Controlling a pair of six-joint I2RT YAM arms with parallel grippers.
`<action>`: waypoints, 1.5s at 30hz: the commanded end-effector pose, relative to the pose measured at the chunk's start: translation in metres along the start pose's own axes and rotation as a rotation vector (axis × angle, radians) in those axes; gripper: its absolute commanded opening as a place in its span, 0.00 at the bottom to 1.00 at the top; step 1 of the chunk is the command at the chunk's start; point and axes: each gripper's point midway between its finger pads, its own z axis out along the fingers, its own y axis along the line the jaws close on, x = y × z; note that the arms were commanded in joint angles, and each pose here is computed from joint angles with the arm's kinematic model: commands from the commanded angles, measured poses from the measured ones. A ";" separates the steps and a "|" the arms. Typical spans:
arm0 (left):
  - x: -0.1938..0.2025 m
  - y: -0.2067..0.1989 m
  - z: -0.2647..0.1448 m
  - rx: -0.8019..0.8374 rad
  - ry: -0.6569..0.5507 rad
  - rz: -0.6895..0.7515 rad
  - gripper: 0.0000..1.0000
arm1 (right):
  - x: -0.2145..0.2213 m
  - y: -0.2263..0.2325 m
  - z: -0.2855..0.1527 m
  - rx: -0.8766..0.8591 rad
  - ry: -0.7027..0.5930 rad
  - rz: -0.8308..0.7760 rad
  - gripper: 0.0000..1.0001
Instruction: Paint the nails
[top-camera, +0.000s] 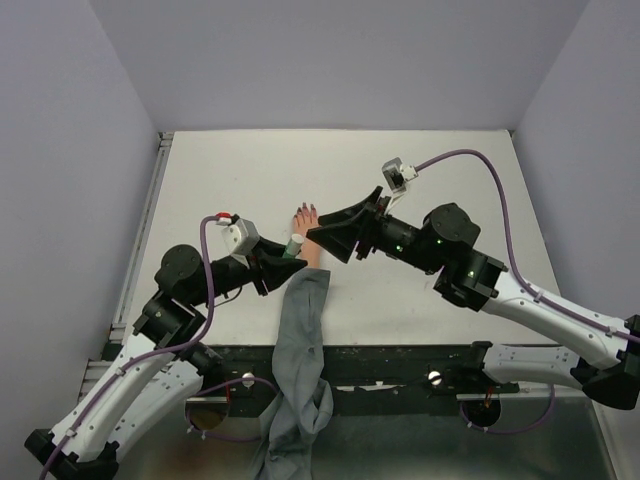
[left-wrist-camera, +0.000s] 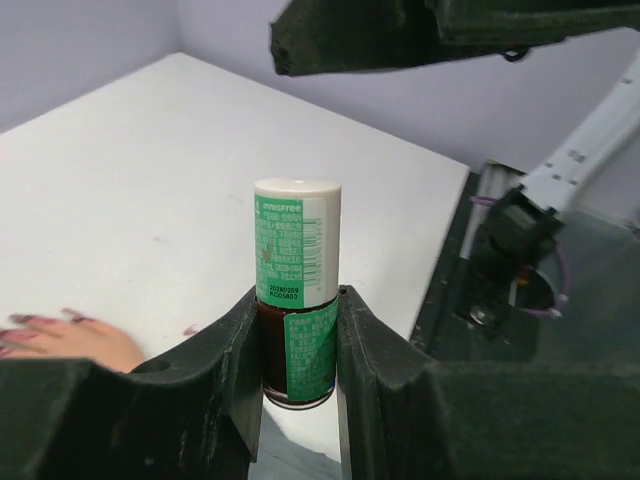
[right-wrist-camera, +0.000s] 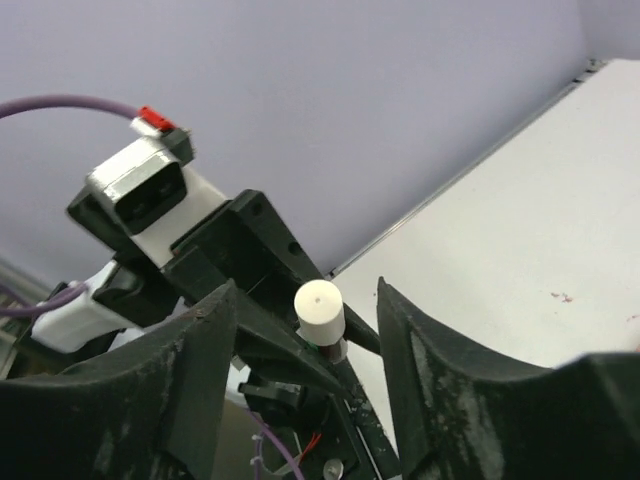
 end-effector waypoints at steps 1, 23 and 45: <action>0.006 0.062 -0.017 -0.394 0.010 0.054 0.00 | 0.016 -0.031 0.011 0.156 0.001 0.118 0.60; 0.019 0.069 -0.013 -0.446 0.058 0.012 0.00 | 0.060 -0.039 0.062 0.134 0.090 0.262 0.54; 0.024 0.058 -0.005 -0.380 0.084 0.024 0.00 | 0.058 -0.037 0.070 0.113 0.084 0.258 0.36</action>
